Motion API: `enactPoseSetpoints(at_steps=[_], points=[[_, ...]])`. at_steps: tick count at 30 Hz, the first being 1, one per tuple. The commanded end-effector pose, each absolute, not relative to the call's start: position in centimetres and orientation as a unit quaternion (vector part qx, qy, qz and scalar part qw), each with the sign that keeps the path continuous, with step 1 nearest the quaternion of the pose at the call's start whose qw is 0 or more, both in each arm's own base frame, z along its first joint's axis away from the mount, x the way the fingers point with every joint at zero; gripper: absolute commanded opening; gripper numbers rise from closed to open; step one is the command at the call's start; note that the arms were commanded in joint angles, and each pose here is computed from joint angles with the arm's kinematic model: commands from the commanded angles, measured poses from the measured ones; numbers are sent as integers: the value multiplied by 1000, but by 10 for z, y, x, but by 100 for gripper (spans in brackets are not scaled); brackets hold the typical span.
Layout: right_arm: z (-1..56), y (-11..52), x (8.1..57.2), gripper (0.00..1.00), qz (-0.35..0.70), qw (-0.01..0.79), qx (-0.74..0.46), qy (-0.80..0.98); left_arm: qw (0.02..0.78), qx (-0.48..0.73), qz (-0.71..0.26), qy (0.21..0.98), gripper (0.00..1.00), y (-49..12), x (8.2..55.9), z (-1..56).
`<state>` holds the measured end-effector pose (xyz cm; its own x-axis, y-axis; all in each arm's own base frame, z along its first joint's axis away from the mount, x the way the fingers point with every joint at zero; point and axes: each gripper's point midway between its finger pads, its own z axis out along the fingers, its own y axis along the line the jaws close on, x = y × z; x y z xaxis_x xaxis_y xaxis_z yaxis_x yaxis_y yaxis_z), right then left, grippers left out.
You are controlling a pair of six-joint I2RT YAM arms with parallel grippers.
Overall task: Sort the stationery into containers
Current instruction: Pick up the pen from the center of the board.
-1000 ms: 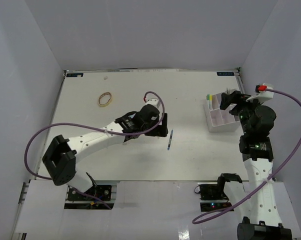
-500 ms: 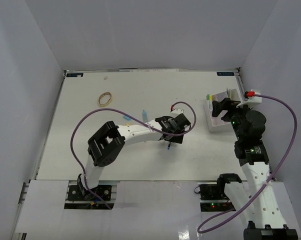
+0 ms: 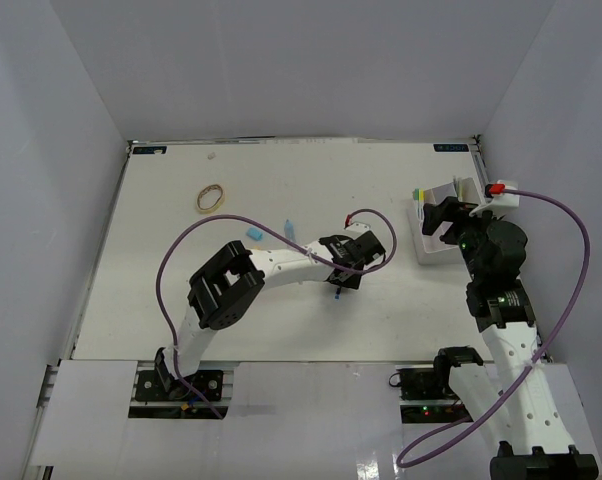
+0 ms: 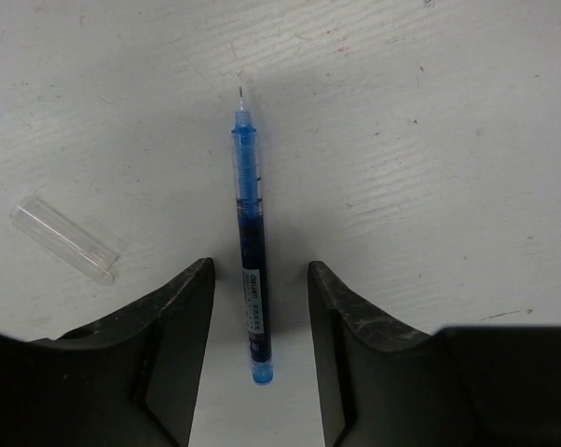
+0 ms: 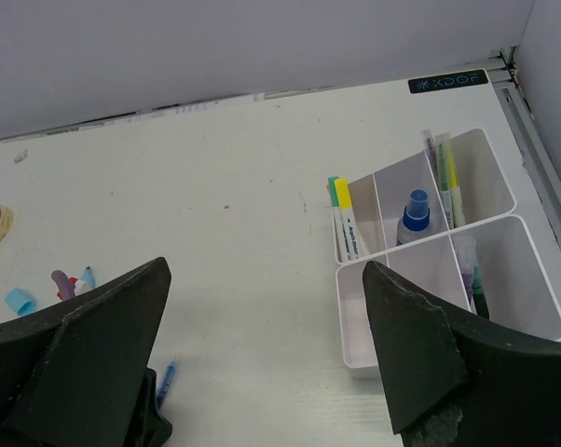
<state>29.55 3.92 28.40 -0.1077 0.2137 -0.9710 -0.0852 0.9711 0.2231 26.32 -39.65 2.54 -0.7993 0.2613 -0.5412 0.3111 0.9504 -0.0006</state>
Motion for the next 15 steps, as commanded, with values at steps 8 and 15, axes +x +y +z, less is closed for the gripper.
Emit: enactPoseSetpoints(at_steps=[8, 15], points=[[291, 43, 299, 90, 110, 678, 25, 726, 262, 158, -29, 952, 26, -390, 253, 15], [290, 48, 299, 90, 116, 675, 8, 728, 295, 158, -41, 942, 3, -391, 259, 45]])
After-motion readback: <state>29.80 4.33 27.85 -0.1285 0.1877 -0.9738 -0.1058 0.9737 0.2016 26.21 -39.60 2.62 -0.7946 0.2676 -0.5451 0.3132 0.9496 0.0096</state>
